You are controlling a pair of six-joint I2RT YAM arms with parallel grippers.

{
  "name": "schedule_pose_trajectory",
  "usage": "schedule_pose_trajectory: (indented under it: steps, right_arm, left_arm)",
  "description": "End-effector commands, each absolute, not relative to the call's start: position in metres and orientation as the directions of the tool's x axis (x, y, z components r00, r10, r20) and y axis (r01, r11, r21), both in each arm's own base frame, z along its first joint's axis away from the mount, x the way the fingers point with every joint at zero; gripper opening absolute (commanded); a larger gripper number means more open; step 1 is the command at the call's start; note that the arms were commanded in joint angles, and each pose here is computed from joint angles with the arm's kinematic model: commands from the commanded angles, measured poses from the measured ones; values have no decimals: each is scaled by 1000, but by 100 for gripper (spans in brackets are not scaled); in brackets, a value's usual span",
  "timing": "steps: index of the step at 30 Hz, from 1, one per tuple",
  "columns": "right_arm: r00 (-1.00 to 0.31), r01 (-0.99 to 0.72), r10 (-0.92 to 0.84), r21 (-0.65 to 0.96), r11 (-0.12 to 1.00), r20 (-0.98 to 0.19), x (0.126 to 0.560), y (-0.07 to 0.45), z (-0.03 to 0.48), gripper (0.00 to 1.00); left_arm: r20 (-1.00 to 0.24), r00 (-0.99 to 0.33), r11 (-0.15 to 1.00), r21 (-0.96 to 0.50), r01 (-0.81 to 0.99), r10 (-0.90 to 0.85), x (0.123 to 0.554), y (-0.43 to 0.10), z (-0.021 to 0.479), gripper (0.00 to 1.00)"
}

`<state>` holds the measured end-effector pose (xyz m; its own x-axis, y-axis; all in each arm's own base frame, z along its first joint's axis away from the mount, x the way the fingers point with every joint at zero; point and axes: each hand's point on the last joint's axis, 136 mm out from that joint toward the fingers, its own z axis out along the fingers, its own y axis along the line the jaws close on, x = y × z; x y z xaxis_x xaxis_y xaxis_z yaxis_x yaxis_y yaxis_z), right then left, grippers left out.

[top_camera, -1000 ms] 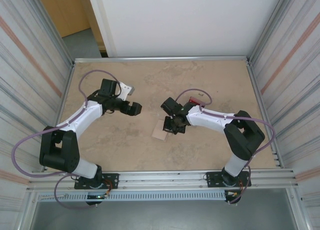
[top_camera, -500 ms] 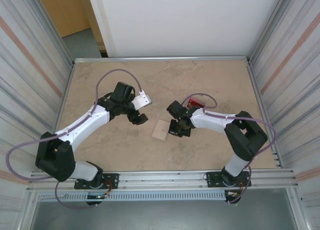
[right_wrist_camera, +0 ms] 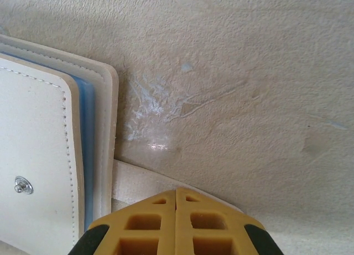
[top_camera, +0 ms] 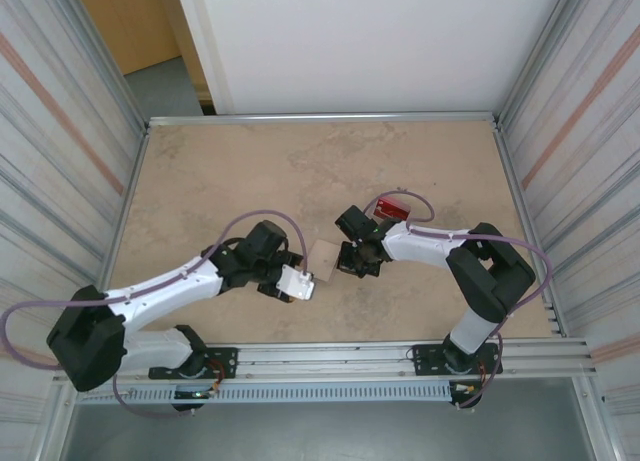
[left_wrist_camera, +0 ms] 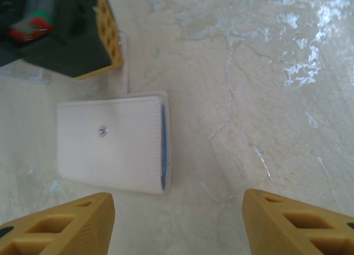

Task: Put the credit cards into the card holder
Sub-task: Open the card holder at the center of the table.

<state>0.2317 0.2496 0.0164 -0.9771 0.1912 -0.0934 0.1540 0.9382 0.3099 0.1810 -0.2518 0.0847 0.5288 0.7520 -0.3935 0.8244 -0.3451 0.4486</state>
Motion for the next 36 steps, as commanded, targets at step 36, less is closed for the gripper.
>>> schedule_pose_trajectory:
  steps: [36]
  right_arm:
    - [-974,174,208,292,940,-89,222,243,-1,0]
  left_arm:
    - [-365,508,-169,660,732,780,272,-290,75,44]
